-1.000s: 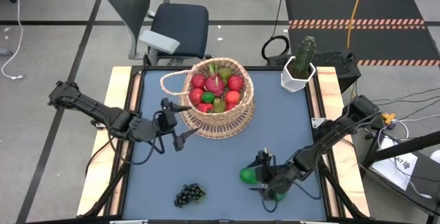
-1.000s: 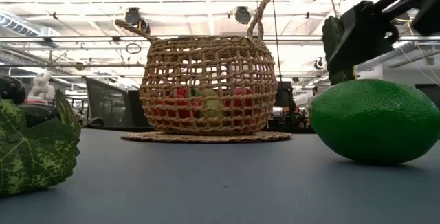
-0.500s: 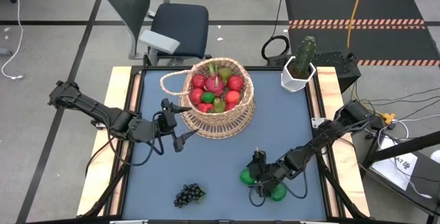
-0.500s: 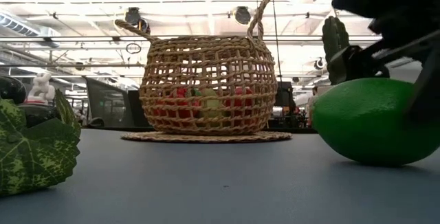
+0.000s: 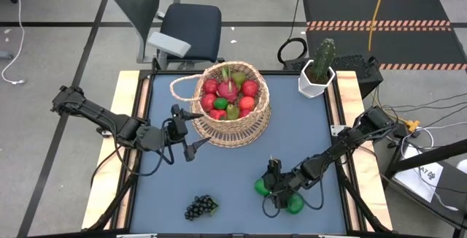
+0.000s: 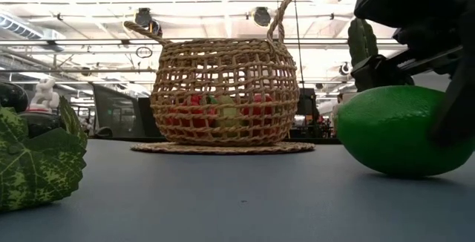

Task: Build produce basket
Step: Put the lime into the basket

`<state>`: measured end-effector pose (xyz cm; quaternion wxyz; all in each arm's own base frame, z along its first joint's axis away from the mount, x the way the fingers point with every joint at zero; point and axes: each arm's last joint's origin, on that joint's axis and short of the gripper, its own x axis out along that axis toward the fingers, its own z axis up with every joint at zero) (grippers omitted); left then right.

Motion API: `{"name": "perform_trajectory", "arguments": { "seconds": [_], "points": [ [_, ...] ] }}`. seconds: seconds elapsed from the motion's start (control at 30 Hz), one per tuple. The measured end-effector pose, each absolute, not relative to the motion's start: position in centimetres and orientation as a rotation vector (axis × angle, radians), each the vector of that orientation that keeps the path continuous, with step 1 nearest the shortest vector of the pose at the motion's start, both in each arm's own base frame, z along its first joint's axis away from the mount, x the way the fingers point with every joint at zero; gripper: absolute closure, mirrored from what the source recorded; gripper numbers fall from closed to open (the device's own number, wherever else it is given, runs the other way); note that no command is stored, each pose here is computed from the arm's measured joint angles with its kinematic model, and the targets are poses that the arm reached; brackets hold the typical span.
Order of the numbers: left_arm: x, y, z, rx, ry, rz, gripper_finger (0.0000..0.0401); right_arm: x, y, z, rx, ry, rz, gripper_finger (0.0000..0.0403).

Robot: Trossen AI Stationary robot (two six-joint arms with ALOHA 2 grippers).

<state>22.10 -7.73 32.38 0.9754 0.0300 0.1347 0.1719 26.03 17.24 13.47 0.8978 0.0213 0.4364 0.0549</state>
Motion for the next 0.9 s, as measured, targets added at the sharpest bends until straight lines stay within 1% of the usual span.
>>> {"name": "perform_trajectory", "arguments": {
  "seconds": [0.17, 0.43, 0.6, 0.9],
  "points": [
    [22.1, -7.7, 32.4, 0.059, 0.27, 0.346, 0.0009, 26.0, 17.3, 13.5, 0.038, 0.903, 0.118, 0.0074],
    [22.2, -7.8, 32.6, 0.045, 0.253, 0.33, 0.0009, 25.9, 17.1, 14.5, 0.018, 0.869, 0.142, 0.0079],
    [22.2, -7.8, 32.6, 0.044, 0.251, 0.327, 0.0009, 25.7, 16.7, 16.7, -0.01, 0.783, 0.149, 0.008],
    [22.2, -7.8, 32.6, 0.046, 0.252, 0.326, 0.0009, 24.8, 15.1, 21.9, -0.151, 0.561, 0.07, 0.008]
  ]
}}
